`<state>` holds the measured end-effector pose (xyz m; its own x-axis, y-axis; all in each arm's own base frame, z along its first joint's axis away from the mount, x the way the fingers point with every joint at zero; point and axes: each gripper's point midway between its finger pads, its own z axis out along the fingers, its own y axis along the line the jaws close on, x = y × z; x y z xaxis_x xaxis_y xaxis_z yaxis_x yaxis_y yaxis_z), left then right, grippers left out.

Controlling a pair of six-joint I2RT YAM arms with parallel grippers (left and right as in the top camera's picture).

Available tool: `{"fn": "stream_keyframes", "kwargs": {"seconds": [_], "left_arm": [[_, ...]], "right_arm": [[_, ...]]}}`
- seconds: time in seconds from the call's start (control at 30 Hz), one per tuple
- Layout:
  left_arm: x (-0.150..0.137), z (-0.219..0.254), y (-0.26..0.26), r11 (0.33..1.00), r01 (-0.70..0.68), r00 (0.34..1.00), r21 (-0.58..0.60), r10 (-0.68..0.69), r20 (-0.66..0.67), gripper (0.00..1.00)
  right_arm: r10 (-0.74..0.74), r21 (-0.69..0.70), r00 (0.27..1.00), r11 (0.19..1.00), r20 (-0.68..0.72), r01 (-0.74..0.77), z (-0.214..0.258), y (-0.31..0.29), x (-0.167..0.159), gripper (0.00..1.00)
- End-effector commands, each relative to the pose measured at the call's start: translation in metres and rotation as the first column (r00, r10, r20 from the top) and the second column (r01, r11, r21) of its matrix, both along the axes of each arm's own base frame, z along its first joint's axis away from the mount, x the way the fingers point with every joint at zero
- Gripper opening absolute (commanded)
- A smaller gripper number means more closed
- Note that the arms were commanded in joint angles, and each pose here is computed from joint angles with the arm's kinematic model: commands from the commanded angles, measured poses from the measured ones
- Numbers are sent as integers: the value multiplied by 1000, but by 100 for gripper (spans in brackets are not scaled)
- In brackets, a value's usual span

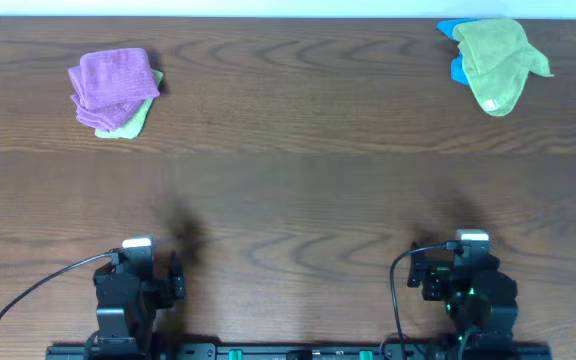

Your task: Fold the cloth

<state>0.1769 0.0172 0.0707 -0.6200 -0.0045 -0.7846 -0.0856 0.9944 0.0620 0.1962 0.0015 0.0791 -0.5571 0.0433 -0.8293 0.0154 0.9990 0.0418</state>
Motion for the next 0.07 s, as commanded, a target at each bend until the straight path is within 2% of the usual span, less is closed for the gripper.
{"fn": "stream_keyframes", "kwargs": {"seconds": [0.0,0.03], "left_arm": [[-6,-15,4,1000,-21,999,7,21,-46,95],[-6,-15,4,1000,-21,999,7,21,-46,95]], "right_arm": [[10,-3,1000,1000,-7,-10,-5,1,-1,99],[10,-3,1000,1000,-7,-10,-5,1,-1,99]]}}
